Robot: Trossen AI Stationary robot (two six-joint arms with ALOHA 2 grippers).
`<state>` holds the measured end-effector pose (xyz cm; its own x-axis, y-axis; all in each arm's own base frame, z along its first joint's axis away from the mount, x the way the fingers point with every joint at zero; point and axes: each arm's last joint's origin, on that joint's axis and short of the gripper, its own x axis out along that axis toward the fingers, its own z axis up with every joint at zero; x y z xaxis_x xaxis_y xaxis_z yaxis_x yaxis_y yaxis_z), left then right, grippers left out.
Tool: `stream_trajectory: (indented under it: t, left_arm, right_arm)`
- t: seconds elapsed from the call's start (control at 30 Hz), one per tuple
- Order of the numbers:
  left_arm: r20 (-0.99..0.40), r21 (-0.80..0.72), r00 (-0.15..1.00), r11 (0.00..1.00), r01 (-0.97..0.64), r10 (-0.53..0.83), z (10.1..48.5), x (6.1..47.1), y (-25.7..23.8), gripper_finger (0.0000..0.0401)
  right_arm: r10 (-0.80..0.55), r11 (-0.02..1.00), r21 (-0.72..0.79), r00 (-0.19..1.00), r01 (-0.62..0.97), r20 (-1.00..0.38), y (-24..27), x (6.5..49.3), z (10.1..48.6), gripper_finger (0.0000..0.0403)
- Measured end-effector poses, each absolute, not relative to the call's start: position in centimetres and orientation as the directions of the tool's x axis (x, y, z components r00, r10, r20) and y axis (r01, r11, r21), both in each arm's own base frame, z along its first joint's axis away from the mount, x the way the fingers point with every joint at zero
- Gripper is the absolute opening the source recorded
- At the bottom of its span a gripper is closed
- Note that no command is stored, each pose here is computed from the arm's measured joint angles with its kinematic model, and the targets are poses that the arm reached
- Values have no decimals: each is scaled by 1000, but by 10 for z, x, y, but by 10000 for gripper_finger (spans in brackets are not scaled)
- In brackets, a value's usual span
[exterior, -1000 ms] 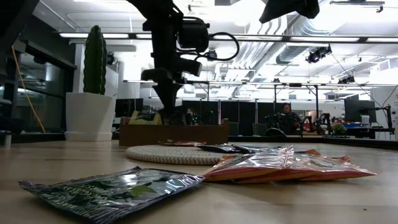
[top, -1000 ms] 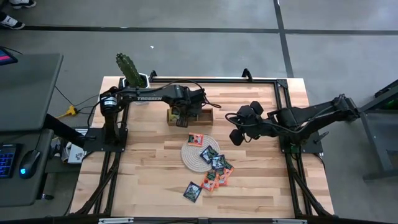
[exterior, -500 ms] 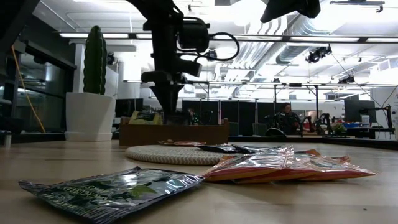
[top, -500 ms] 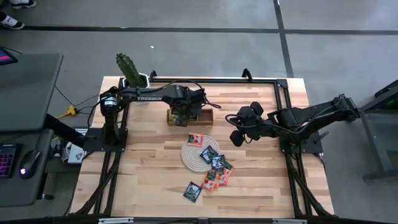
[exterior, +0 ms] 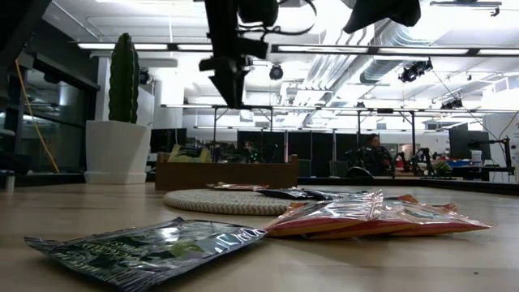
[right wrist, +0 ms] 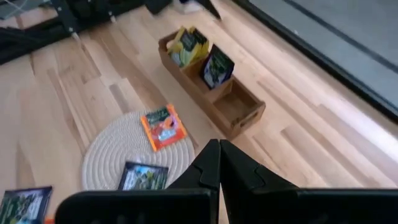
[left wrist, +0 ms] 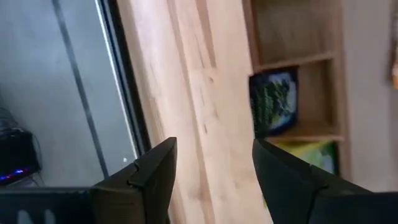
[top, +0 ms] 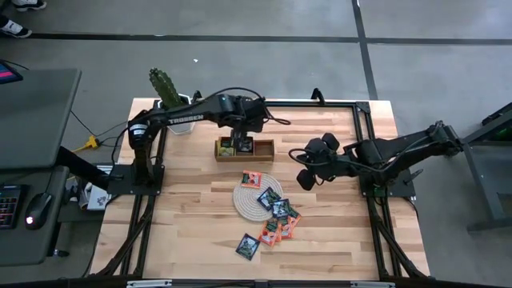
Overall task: Pick & Place Tea
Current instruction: Put the purple tea bag into the middle section of the wooden organizer
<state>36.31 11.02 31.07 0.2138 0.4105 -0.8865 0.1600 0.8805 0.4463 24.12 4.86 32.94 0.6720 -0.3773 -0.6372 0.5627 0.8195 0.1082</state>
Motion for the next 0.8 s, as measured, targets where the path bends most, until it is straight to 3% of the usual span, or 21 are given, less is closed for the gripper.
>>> stream_trajectory:
  t: [0.23, 0.37, 0.6, 0.8]
  left_arm:
    - [-918, 348, 244, 930, 121, 312, 321, 328, 97, 205]
    - [-905, 294, 334, 955, 42, 264, 323, 292, 82, 205]
    - [-833, 98, 535, 989, -109, 141, 288, 242, 32, 205]
    - [-828, -22, 561, 996, -87, 30, 252, 222, -16, 205]
  right_arm:
    - [-298, 828, 142, 640, 543, -708, 61, 236, 304, 0]
    - [-244, 824, 203, 656, 528, -715, 75, 233, 280, 0]
    - [-166, 830, 315, 743, 460, -648, 93, 234, 257, 0]
    - [-100, 847, 352, 770, 398, -630, 91, 238, 248, 0]
